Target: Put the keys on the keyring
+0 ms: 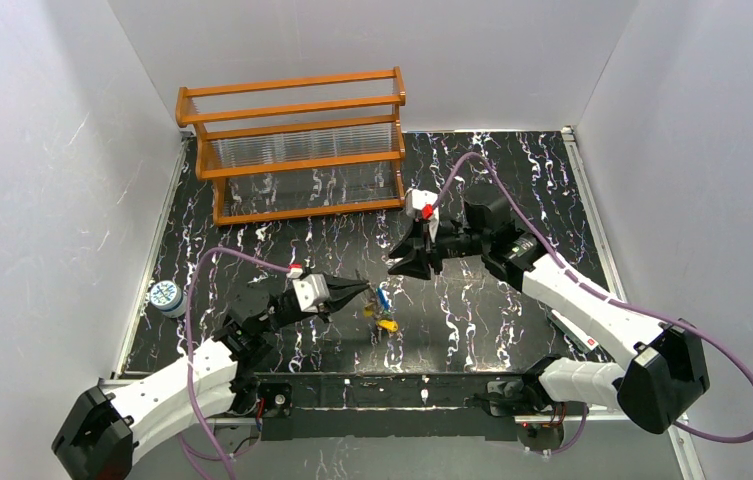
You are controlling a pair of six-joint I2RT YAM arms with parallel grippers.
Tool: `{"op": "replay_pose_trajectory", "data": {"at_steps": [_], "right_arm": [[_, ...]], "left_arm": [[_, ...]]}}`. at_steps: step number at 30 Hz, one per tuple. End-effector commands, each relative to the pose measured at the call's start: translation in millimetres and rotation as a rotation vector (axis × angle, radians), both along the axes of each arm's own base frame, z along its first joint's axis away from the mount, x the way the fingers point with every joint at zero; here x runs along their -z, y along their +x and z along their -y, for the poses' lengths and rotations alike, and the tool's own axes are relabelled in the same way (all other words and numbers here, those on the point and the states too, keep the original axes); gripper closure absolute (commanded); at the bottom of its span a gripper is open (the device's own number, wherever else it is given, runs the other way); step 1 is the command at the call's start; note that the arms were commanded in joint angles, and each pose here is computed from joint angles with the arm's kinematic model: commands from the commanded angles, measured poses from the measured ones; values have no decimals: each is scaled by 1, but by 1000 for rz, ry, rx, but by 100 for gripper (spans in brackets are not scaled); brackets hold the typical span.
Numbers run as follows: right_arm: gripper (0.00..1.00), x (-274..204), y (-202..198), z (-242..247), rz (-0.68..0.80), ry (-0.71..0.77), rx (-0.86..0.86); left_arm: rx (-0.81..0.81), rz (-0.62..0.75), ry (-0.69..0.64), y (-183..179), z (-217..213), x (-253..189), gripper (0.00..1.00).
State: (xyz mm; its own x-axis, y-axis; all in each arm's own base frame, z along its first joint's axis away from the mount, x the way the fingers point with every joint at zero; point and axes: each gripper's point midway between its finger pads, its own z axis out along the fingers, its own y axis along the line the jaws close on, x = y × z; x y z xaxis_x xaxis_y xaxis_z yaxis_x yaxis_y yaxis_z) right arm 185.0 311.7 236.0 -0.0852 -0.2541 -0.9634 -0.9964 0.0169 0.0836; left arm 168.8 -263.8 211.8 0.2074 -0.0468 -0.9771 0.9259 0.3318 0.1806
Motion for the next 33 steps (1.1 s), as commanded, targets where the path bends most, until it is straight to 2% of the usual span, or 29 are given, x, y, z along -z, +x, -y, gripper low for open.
{"op": "replay_pose_trajectory", "data": {"at_steps": [1, 6, 10, 14, 18, 20, 24, 33], "right_arm": [[54, -33, -29, -3, 22, 141, -187], [53, -41, -39, -3, 27, 174, -260], [65, -40, -41, -5, -9, 172, -285], [66, -38, -39, -8, -55, 166, -281], [59, -34, -33, -13, -73, 160, -217], [59, -32, -32, -18, -71, 152, -192], [65, -26, -28, -27, -91, 128, -131], [71, -13, -24, -35, -75, 53, -30]], "left_arm": [[20, 115, -128, -9, -3, -39, 100], [23, 105, -129, -9, -3, -38, 100], [20, 98, -125, -7, -2, -37, 100], [17, 91, -119, -6, 0, -36, 100], [11, 84, -113, -3, 0, -33, 100], [11, 82, -111, -3, 1, -33, 100], [11, 79, -108, -2, 1, -32, 100], [8, 82, -108, -2, 1, -32, 100]]}}
